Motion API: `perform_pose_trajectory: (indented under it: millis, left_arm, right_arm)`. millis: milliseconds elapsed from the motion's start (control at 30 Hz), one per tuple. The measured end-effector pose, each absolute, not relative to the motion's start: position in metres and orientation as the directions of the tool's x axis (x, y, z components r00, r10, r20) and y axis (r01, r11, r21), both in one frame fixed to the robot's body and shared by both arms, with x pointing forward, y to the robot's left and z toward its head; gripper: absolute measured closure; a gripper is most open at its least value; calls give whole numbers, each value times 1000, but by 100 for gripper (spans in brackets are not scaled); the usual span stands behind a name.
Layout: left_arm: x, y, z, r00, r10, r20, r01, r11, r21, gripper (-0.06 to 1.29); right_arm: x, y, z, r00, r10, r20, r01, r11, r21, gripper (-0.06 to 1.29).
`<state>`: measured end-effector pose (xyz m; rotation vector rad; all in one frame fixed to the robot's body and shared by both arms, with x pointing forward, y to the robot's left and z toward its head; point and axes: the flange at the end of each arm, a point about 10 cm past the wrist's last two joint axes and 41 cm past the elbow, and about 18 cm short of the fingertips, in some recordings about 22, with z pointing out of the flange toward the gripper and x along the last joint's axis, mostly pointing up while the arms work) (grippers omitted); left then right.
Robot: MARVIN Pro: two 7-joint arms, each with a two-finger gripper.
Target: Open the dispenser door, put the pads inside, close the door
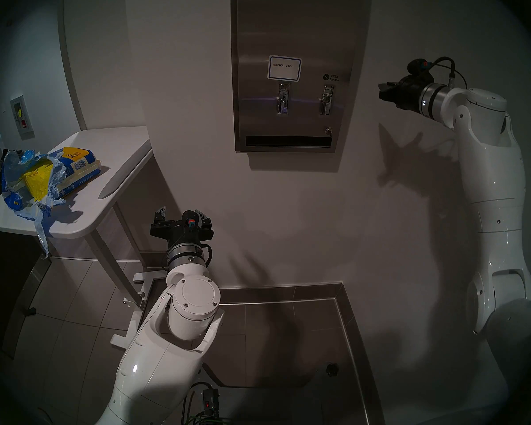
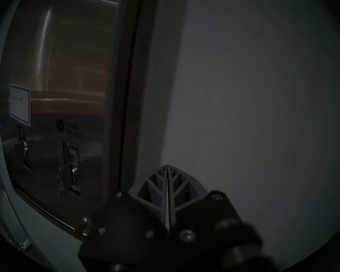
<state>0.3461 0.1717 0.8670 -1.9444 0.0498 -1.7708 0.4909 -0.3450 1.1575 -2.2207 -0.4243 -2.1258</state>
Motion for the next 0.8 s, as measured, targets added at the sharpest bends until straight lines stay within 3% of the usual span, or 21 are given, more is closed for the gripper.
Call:
perform_pose_trajectory:
  millis: [800]
  left_arm:
    - [346, 172, 867, 150, -356, 922, 303, -871, -386, 0]
  right_arm:
    - [460, -377, 1061, 177, 88, 980, 131, -989, 65, 127]
